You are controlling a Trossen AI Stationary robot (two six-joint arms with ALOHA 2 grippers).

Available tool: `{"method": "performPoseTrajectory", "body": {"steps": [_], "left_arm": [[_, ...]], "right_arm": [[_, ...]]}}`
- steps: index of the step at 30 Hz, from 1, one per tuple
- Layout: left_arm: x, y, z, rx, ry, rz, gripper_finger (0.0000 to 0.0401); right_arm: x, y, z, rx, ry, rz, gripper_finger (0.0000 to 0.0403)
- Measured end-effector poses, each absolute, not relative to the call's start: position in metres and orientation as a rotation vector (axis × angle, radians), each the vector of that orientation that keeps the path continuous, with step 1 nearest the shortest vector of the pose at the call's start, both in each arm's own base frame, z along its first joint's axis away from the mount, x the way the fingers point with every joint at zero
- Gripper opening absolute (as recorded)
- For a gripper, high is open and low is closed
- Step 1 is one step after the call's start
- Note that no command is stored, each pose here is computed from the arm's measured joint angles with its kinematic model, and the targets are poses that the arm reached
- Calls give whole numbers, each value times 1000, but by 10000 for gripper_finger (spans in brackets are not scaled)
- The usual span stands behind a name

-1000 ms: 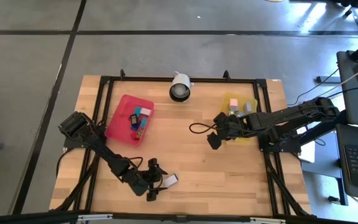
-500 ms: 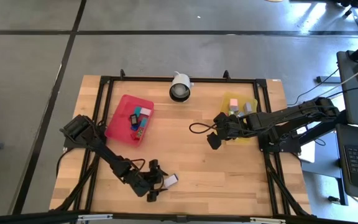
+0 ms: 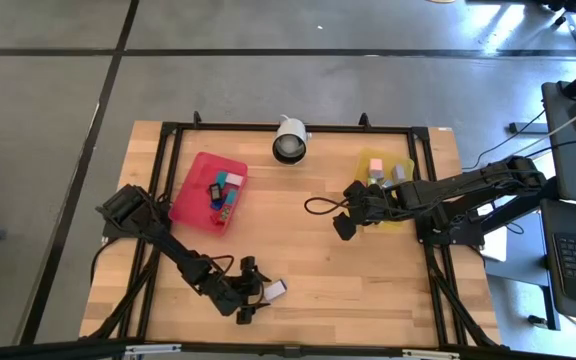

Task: Pick & Place Office items
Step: Put the white digital timer into the pink bin

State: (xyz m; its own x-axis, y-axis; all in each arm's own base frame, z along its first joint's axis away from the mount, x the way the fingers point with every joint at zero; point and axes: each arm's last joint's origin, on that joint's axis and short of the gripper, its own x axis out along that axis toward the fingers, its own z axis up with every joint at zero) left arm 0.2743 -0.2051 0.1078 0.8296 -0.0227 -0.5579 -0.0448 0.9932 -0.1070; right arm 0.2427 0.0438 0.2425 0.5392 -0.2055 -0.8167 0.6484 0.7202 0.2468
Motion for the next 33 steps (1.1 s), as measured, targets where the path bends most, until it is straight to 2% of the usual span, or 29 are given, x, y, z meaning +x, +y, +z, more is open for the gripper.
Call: {"method": "performPoseTrajectory", "body": {"steps": [8,33], "left_arm": [[276,-207,95,-113,600,11,308],[279,-205,98,-73,542,57,302]], "right_arm": [[243,44,242,577,860,-542,317],[243,44,243,576,859,-543,317]]}}
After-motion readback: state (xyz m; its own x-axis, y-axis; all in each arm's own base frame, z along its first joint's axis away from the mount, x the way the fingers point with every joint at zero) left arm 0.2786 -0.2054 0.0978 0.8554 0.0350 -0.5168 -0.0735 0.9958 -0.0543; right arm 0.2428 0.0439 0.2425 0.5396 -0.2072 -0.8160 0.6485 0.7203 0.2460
